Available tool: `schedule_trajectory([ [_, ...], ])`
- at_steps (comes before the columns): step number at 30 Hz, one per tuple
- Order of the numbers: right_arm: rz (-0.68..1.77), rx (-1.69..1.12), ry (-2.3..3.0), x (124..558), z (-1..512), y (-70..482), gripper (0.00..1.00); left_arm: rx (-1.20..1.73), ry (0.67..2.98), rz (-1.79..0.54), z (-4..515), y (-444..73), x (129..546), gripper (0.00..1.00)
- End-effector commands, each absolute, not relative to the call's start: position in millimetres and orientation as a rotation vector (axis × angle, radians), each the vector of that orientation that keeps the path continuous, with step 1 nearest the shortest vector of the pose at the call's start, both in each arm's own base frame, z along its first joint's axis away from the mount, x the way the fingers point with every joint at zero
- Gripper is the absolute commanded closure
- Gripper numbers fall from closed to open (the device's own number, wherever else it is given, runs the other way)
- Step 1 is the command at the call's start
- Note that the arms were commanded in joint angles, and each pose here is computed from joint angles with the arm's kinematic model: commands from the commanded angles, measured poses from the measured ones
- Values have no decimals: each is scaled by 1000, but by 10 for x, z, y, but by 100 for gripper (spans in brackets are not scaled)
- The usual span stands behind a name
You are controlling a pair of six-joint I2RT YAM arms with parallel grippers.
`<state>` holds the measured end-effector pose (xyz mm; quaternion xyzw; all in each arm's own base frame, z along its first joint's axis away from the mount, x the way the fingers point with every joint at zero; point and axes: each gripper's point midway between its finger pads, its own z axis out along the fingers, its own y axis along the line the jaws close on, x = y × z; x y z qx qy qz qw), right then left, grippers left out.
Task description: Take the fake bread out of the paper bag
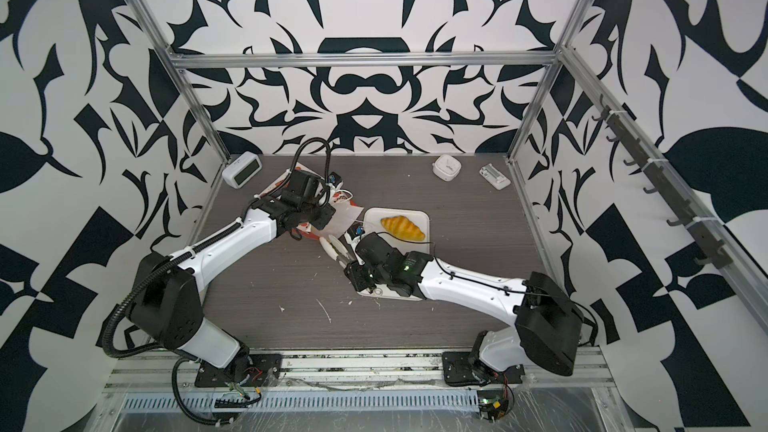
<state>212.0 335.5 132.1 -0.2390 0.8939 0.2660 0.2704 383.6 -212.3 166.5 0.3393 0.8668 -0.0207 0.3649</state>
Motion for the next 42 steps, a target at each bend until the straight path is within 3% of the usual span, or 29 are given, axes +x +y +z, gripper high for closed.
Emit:
schedule_trajectory([
  [1,747,-627,2317,2272,1572,3486,62,867,2226,-26,1717,-2038,3777,96],
  [15,729,-556,2294,2420,1645,3317,64,866,2233,3,1675,-2003,3783,96],
  [23,805,-620,2339,2457,1391,3675,65,859,2227,-7,1673,-2011,3775,96],
  [31,890,-693,2309,2226,1422,4012,65,856,2173,63,1684,-1999,3808,96],
  [42,940,-711,2311,2102,1410,4230,65,845,2092,-23,1775,-2041,3627,97],
])
